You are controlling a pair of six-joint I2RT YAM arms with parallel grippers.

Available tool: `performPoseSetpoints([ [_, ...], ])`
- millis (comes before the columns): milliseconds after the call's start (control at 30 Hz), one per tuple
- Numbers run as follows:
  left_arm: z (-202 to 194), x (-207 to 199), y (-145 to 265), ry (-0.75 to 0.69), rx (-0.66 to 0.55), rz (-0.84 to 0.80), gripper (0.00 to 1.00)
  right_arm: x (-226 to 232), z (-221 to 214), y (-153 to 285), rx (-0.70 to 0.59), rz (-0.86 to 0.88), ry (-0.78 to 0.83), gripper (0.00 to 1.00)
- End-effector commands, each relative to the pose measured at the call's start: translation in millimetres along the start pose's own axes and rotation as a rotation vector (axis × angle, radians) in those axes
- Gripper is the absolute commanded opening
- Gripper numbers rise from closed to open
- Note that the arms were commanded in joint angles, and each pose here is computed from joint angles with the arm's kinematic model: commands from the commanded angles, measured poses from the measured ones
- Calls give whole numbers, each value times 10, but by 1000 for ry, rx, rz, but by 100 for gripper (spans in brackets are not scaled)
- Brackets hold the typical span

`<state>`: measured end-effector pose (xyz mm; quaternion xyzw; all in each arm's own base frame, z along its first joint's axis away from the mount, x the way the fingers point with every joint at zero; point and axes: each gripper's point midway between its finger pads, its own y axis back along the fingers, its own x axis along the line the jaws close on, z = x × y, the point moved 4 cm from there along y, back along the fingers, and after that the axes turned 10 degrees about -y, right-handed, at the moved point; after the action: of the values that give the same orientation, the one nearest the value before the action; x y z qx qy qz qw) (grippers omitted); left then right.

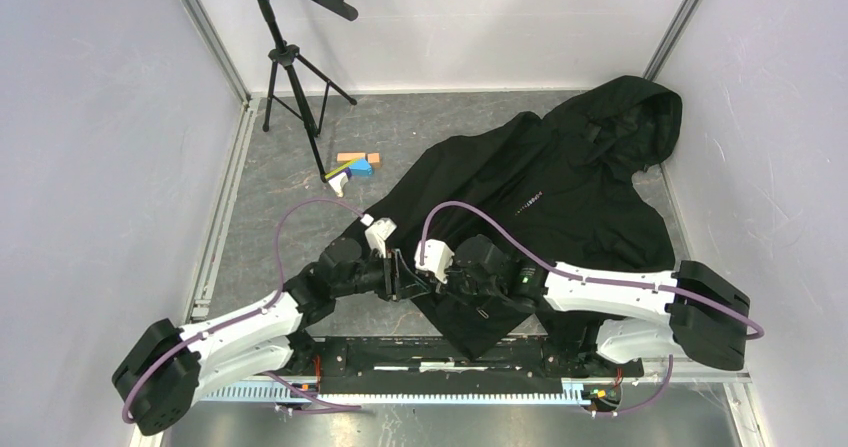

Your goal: Zip up the jacket

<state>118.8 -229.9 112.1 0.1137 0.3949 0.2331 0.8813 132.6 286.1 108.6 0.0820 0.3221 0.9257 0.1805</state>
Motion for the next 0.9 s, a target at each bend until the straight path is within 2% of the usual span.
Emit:
performPoseSetpoints([
  [0,100,-85,36,-24,-73,-37,52,28,215,25,-113,18,-12,1],
  [100,126,-66,31,-26,-85,-20,59,31,218,30,-121,19,-17,1],
  [267,96,-34,-37,-20,-39,-9,60,39,242,30,-130,24,-24,1],
  [367,74,-32,-70,-19,-22,-22,50,44,244,27,-129,26,-24,1],
  [433,77,-41,-77,-24,-24,-31,38,49,250,25,-130,30,-27,1],
  [500,77,-38,-77,-28,-25,-31,21,52,246,18,-126,32,-28,1],
  [600,61,-33,-78,-32,-19,-33,5,30,236,24,-109,19,-18,1],
  [667,35,-15,-80,-27,-6,-25,2,3,230,41,-96,1,-9,1],
  [867,-18,15,-85,-21,23,-15,2,-106,213,105,-25,-66,50,15],
])
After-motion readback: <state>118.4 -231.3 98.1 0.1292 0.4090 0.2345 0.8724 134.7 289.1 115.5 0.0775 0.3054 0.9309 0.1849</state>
